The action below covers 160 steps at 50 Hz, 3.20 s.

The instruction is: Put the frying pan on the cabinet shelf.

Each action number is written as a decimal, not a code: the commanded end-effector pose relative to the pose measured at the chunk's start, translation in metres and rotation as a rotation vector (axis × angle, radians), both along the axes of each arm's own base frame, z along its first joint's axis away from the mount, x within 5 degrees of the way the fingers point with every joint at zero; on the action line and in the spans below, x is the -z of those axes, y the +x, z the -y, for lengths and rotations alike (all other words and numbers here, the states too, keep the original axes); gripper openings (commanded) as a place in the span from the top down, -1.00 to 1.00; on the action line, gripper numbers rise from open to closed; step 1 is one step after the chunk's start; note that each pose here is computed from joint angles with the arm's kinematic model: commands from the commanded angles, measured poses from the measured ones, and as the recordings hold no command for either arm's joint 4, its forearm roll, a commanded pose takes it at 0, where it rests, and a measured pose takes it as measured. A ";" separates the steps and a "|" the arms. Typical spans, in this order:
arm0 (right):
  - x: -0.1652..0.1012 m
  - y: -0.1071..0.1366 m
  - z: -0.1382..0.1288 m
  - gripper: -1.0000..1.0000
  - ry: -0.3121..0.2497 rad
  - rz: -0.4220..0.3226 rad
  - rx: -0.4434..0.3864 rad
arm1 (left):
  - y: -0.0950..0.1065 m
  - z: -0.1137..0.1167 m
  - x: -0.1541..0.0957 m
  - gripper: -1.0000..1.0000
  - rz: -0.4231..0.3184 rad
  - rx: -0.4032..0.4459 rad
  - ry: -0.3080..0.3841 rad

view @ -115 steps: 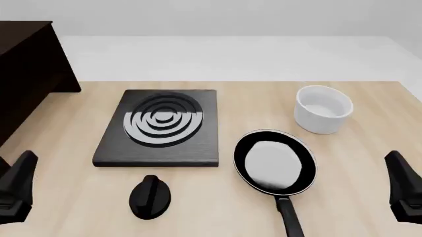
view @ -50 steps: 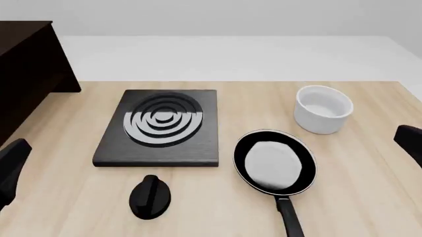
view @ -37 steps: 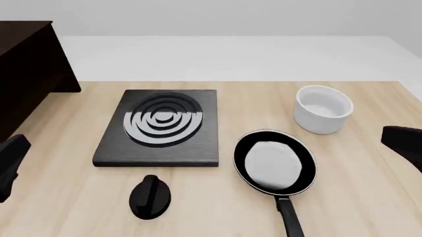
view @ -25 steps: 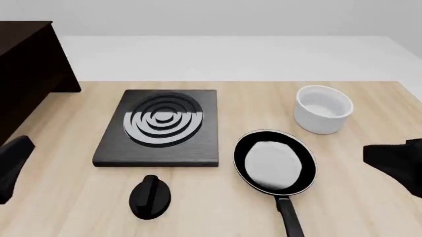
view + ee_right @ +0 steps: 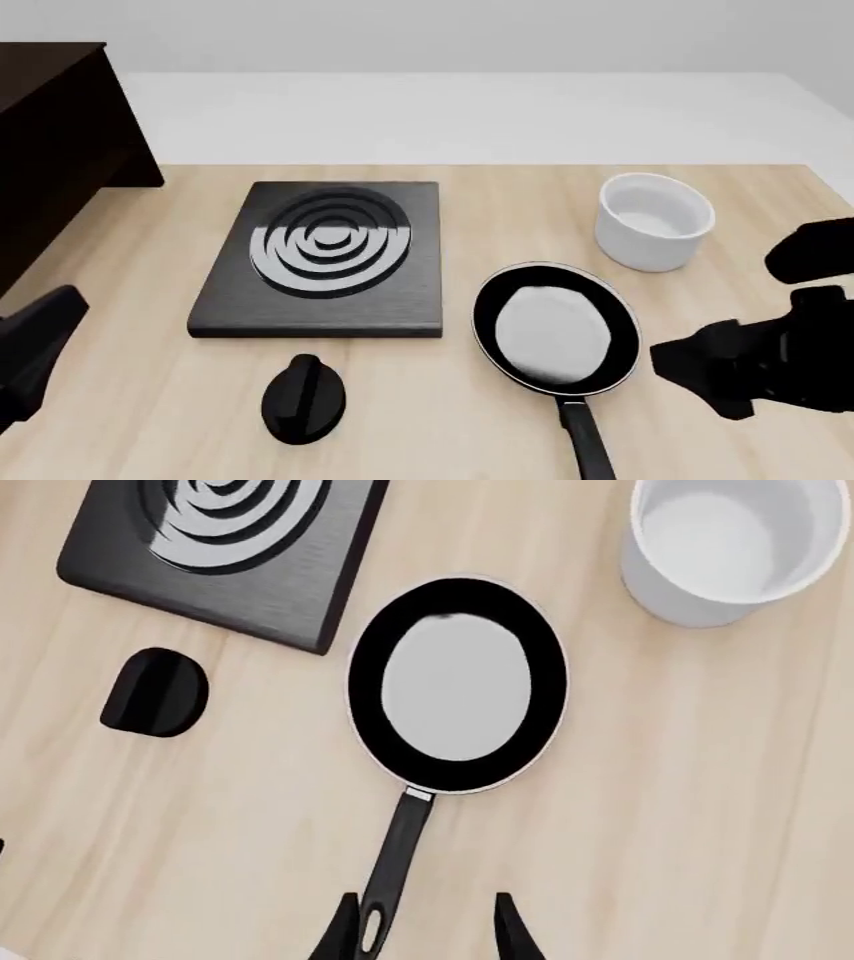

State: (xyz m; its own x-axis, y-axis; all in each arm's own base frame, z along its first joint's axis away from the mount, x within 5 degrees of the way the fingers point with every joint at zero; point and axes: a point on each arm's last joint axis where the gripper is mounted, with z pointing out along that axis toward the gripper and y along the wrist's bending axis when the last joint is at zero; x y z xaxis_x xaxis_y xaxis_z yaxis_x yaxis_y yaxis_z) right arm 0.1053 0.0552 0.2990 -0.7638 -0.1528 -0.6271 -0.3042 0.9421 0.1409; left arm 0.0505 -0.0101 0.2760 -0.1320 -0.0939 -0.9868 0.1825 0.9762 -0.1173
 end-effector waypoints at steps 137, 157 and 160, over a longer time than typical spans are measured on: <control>0.087 -0.009 0.008 1.00 -0.021 -0.033 0.025 | 0.000 0.001 0.003 -1.00 -0.007 0.025 0.004; 0.044 -0.019 0.019 1.00 0.017 0.296 -0.012 | 0.001 0.002 0.005 -1.00 -0.010 0.038 0.010; 0.043 -0.019 0.019 1.00 0.025 0.318 -0.018 | 0.001 0.002 0.004 -1.00 -0.010 0.038 0.012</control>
State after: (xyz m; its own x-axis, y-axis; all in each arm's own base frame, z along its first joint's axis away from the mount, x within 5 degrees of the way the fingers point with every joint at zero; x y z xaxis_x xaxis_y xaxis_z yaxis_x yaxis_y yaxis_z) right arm 0.0918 0.0411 0.2354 -0.6536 -0.1629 -0.7391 -0.3339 0.9385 0.0884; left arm 0.0512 -0.0120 0.2723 -0.1438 -0.0819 -0.9862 0.2132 0.9706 -0.1116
